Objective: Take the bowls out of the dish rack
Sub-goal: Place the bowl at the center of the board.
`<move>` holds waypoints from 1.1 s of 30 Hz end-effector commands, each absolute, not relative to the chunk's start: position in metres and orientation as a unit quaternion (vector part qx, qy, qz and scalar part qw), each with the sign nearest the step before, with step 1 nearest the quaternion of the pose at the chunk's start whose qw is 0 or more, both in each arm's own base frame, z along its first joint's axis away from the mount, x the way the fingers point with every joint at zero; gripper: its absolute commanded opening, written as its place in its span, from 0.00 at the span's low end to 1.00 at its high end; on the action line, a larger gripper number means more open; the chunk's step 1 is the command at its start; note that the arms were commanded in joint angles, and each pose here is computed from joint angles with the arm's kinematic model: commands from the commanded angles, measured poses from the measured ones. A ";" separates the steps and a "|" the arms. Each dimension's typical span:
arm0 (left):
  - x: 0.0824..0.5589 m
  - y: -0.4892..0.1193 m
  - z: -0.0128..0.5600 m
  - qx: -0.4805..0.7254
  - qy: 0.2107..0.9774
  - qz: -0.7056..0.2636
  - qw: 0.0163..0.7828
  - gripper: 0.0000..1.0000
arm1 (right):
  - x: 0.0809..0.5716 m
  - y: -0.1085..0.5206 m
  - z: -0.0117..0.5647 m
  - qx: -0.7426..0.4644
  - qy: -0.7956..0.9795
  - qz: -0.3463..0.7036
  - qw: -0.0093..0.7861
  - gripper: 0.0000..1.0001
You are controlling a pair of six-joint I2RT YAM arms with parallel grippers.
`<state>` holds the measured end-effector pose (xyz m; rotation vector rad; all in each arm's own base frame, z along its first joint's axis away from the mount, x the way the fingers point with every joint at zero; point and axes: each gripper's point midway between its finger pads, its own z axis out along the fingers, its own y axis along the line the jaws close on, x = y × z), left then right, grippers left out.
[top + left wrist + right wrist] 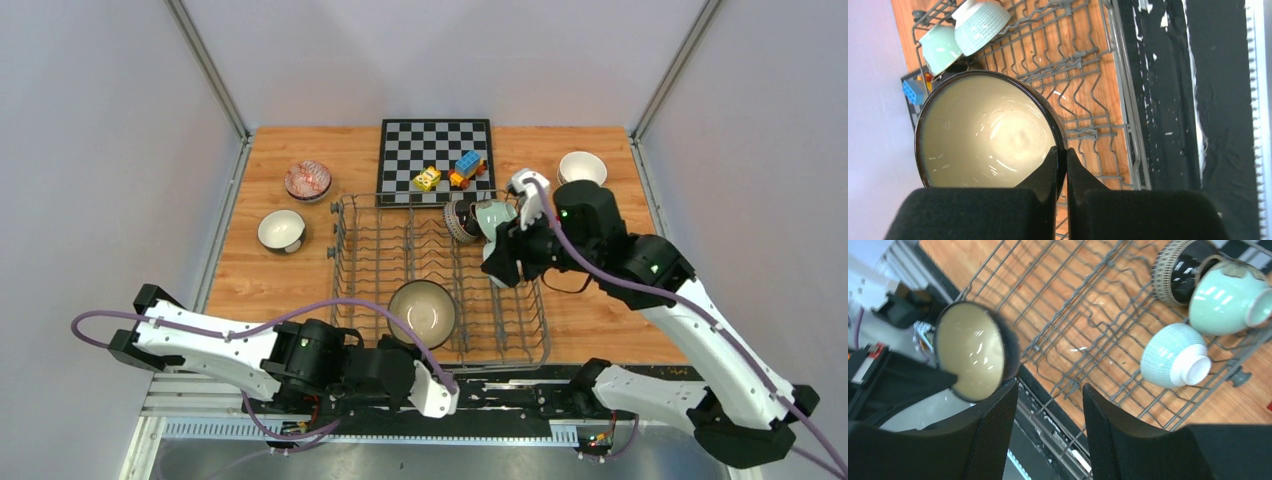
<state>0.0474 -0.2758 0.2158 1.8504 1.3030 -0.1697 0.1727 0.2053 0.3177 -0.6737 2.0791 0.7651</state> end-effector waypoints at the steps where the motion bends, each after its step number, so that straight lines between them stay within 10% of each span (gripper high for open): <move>1: 0.045 -0.277 0.221 0.789 0.433 -0.051 0.432 0.00 | 0.153 0.210 0.306 -0.330 0.833 0.244 0.370 0.55; 33: 0.006 -0.284 0.217 0.828 0.360 -0.146 0.406 0.00 | 0.106 0.286 0.238 -0.480 0.817 0.114 0.299 0.50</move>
